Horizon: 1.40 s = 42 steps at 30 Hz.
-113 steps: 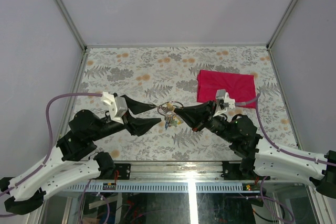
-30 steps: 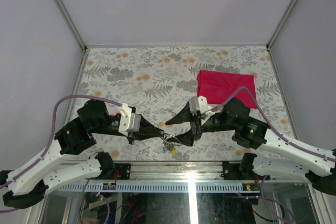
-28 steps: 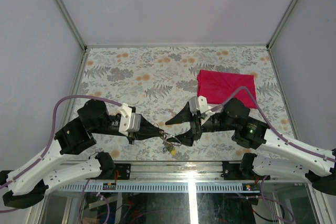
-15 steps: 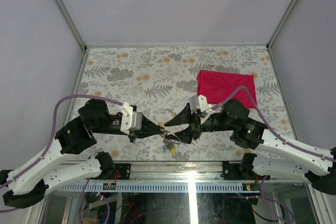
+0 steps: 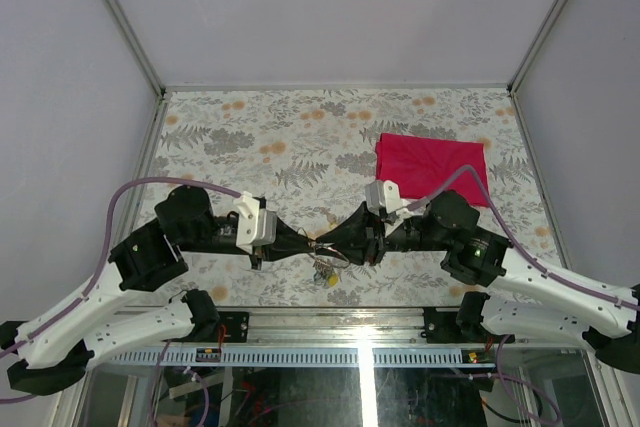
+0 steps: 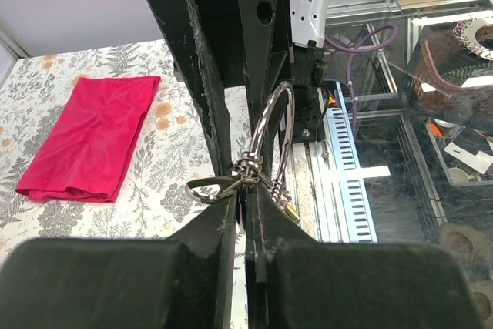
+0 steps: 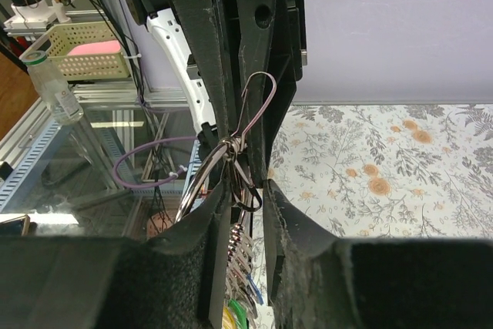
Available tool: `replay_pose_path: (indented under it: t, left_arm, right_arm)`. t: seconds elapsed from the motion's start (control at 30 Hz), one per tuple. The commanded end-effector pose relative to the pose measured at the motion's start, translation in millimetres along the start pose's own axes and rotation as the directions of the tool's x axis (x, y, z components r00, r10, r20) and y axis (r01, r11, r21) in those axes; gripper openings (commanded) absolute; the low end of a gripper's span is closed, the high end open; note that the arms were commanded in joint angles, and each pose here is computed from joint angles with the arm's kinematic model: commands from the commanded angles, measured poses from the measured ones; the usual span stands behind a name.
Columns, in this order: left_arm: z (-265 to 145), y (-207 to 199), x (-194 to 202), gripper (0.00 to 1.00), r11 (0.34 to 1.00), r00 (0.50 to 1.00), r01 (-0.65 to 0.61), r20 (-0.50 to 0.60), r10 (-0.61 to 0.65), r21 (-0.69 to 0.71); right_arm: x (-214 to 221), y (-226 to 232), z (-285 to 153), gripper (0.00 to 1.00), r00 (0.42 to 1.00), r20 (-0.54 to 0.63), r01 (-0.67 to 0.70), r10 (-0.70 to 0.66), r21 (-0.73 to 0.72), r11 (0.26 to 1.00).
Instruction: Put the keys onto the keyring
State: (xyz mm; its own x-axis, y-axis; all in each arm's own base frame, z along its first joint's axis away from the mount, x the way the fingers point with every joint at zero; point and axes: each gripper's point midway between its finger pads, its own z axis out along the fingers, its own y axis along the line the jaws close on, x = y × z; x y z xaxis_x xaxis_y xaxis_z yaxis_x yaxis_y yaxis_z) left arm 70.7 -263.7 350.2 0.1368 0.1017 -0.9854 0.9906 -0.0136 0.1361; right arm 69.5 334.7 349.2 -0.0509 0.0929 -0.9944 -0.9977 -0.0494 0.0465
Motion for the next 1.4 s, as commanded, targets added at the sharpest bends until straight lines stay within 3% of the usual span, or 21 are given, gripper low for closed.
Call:
replay_pose_path:
  t: [0.0,0.53,0.87,1.13,1.37]
  left_arm:
    - [-2.5,9.0,-16.9,0.00,0.998,0.999,-0.041,0.034,0.042,-0.042]
    - [-2.0,9.5,-16.4,0.00,0.999,0.999,-0.034,0.029,0.035,-0.043]
    - [-1.3,5.8,-19.1,0.25,0.999,0.998,-0.033,0.043,0.034,-0.023]
    - [-4.9,7.1,-20.6,0.32,0.998,0.998,-0.033,0.057,0.036,-0.046]
    - [-11.8,16.3,-22.1,0.36,0.992,0.997,-0.032,0.067,0.041,-0.124]
  right_arm:
    - [-26.6,2.7,-7.9,0.24,0.996,0.074,0.053,-0.055,0.021,0.998]
    - [-39.4,-0.8,-19.4,0.02,0.990,0.048,0.130,-0.133,0.068,0.989]
    - [-44.9,-7.8,-19.1,0.00,0.981,0.019,0.193,-0.195,0.091,0.977]
    - [-49.0,-17.3,-21.2,0.00,0.974,-0.001,0.225,-0.227,0.140,0.964]
    - [-51.0,-34.1,-31.2,0.00,0.958,-0.090,0.284,-0.271,0.220,0.933]
